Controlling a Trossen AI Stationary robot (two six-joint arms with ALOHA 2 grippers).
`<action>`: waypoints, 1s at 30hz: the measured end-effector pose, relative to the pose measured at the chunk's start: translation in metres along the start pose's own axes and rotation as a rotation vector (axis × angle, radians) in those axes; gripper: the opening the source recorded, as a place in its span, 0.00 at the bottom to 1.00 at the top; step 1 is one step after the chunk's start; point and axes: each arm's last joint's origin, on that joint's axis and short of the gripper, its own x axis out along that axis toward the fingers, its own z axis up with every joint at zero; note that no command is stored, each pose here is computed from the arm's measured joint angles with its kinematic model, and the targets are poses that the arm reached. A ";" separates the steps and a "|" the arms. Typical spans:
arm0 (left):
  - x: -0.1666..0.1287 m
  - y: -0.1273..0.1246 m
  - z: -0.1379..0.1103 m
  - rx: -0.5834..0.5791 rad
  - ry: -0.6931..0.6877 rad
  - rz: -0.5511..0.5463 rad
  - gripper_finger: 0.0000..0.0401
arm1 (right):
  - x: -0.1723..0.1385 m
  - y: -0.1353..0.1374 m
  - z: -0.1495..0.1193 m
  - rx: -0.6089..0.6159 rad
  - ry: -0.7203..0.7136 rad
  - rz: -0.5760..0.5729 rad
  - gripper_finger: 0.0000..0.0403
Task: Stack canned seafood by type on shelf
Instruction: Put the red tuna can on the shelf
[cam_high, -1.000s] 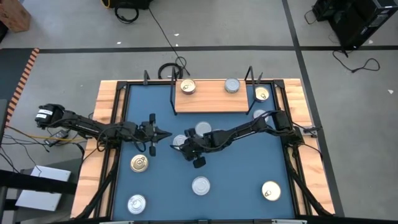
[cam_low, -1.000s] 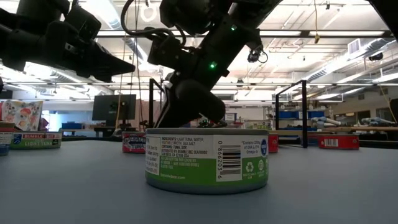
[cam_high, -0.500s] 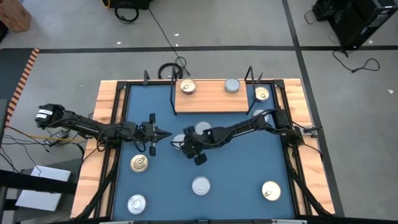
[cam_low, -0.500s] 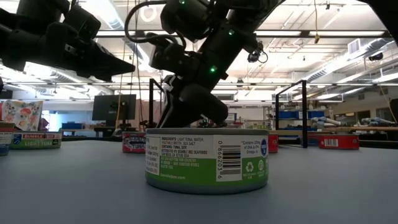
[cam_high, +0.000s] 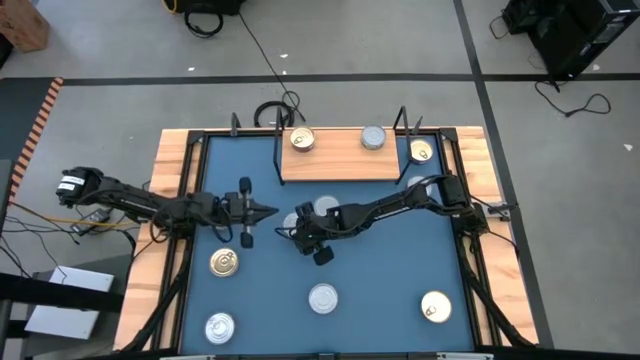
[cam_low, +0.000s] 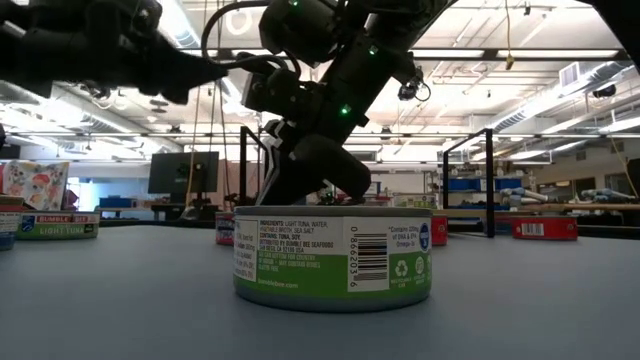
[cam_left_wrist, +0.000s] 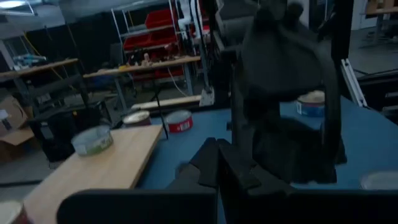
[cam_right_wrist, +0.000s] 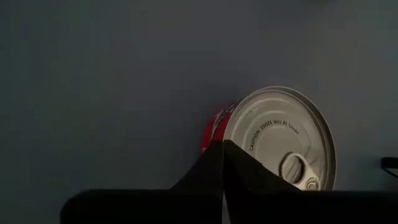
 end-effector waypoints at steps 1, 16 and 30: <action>0.001 0.000 0.004 0.009 -0.007 0.001 0.01 | 0.000 0.000 0.000 0.000 0.000 0.000 0.01; 0.015 0.002 0.033 0.076 0.031 0.004 0.01 | -0.029 -0.015 0.028 0.287 -0.071 0.108 0.01; 0.004 0.000 -0.011 0.034 0.341 0.054 0.01 | -0.033 -0.037 0.028 0.853 -0.080 0.268 0.01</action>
